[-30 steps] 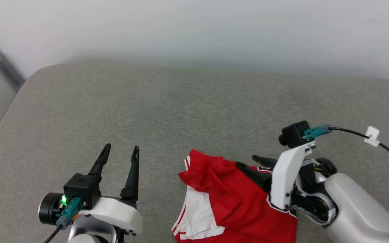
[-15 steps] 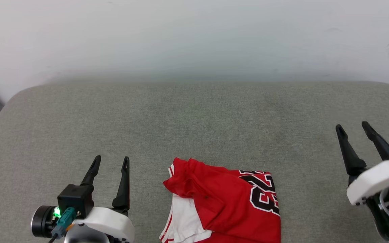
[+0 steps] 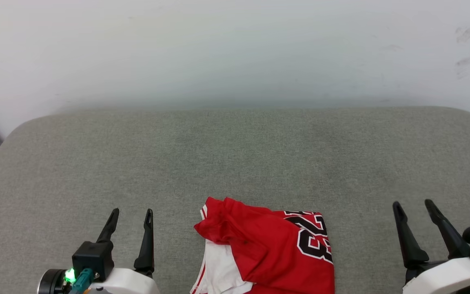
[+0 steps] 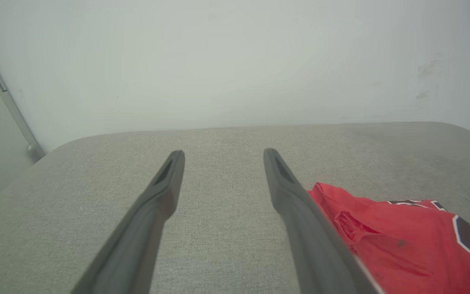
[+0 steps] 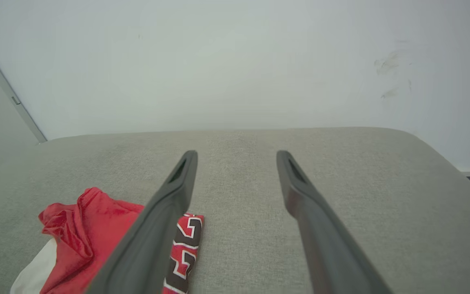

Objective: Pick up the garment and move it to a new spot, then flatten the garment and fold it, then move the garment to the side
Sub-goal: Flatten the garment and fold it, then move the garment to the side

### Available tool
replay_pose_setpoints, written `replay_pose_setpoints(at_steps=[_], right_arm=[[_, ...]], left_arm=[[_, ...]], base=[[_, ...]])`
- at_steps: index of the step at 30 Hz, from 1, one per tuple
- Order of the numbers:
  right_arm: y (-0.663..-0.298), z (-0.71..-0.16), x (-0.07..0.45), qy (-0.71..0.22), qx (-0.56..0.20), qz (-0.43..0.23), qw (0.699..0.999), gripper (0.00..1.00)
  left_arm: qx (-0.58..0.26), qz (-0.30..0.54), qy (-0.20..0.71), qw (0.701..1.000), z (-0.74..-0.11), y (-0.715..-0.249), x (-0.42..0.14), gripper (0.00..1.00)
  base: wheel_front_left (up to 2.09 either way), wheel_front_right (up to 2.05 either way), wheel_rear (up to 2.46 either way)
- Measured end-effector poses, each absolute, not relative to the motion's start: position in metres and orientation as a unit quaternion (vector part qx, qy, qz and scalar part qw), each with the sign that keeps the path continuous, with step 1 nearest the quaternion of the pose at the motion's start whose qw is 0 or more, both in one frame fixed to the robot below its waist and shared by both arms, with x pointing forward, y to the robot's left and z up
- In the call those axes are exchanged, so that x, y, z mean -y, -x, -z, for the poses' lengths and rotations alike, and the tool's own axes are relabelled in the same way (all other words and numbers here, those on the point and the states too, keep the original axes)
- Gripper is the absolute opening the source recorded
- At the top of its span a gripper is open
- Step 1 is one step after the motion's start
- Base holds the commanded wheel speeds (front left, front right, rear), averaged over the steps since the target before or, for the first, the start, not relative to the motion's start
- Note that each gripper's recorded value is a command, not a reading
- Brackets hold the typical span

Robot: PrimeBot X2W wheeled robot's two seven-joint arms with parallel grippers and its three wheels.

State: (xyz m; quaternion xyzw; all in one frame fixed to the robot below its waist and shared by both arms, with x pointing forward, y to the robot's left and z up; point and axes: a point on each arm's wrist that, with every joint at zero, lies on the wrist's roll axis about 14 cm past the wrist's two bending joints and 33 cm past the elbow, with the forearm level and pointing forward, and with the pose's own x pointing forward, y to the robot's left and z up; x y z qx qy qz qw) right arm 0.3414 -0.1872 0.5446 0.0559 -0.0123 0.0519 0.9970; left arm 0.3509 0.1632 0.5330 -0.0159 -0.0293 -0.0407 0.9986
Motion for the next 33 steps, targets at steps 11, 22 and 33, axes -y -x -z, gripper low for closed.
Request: replay_pose_setpoints(at_steps=[11,22,33], right_arm=[[-0.335,-0.549,0.190,-0.058,0.011,-0.043,0.997,1.00],[-0.336,-0.477,0.240,-0.151,-0.169,0.013,0.974,1.00],[-0.344,-0.403,0.158,-0.263,-0.397,-0.108,0.873,1.00]], left_arm=[[0.024,0.045,0.023,0.998,-0.529,-0.351,-0.158,1.00],[0.036,0.026,0.036,0.998,-0.534,-0.357,-0.168,1.00],[0.048,0.015,0.027,0.998,-0.539,-0.365,-0.179,1.00]], base=[[0.00,0.00,0.00],[0.00,0.00,0.00],[0.00,0.00,0.00]])
